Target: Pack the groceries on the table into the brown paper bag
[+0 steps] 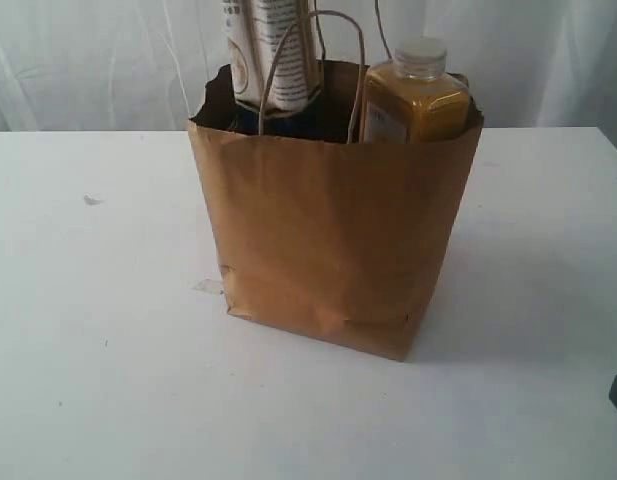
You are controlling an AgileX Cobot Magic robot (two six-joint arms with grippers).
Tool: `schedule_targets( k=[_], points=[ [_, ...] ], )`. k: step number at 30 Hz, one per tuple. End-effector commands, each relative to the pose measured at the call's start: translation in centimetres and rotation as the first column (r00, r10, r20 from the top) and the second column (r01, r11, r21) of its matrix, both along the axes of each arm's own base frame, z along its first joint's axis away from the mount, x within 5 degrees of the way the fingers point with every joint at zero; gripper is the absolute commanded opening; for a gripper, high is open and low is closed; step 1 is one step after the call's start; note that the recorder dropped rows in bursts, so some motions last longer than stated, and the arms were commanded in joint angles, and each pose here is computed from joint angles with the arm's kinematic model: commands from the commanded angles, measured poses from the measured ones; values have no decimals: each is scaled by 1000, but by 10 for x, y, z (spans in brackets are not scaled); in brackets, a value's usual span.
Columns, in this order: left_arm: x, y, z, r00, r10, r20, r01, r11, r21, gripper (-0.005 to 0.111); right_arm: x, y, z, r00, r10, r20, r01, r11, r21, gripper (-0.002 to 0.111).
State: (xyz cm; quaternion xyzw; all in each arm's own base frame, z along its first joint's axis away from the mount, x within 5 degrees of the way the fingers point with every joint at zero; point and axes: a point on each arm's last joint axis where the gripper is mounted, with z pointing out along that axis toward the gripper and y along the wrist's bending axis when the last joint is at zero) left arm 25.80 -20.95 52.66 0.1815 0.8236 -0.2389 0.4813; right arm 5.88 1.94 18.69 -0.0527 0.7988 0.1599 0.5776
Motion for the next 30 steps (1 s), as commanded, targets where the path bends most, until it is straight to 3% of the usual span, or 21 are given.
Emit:
schedule_targets(
  k=[1, 7, 16, 25, 30],
  points=[
    [-7, -8, 6, 996, -94, 4, 94, 994, -52, 0, 0, -1, -1, 1000, -7, 8, 7, 1000, -6, 0],
    [8, -22, -19, 991, -103, -88, 106, 994, 26, 0, 0, -1, -1, 1000, -7, 8, 7, 1000, -6, 0],
    [8, -50, -37, 989, -146, -12, 146, 980, 136, 0, 0, -1, -1, 1000, -7, 8, 7, 1000, -6, 0],
    [7, -63, -59, 999, -22, 23, 17, 974, 228, 0, 0, -1, -1, 1000, -7, 8, 7, 1000, -6, 0],
    [5, -54, -67, 1000, 10, 8, -12, 961, 276, 0, 0, -1, -1, 1000, -7, 8, 7, 1000, -6, 0]
  ],
)
